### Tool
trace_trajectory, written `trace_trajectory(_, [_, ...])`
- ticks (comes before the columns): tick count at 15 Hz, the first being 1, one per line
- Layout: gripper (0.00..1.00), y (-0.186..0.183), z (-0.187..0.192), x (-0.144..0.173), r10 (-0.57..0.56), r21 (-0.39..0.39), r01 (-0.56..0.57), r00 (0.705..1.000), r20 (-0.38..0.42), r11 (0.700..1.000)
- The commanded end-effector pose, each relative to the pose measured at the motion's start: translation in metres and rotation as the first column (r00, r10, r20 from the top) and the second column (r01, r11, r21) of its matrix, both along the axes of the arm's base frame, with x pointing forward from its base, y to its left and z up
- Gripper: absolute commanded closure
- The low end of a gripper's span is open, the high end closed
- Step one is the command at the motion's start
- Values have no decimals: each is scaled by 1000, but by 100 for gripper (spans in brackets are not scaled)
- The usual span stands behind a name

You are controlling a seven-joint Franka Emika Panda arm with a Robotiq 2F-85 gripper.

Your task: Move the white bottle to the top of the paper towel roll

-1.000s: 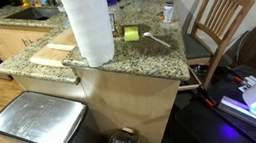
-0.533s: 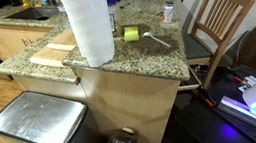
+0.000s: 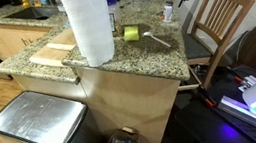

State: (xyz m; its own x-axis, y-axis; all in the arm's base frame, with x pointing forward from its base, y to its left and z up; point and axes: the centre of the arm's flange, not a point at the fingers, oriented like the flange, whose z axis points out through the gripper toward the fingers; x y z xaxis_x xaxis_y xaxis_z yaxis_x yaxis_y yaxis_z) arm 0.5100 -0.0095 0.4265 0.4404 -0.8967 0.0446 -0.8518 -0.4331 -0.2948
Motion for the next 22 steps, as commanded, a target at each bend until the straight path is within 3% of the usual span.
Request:
trace_trajectory(1, [0, 1, -6, 1, 3, -5, -3, 1000, -23, 1000])
trace_trajectory(4, [0, 4, -26, 4, -4, -13, 4, 999, -42, 1000])
trace_trajectory(5, [0, 2, -12, 0, 4, -2, -4, 1000, -27, 1000])
trace_trajectory(18, [0, 1, -29, 1, -13, -27, 11, 998, -61, 1000])
trace_trajectory(19, [25, 1, -29, 1, -13, -33, 11, 998, -61, 999])
trace_trajectory(20, [28, 1, -29, 1, -12, -35, 10, 998, -62, 999])
trace_trajectory(22, [43, 1, -28, 1, -10, -39, 8, 998, -59, 999])
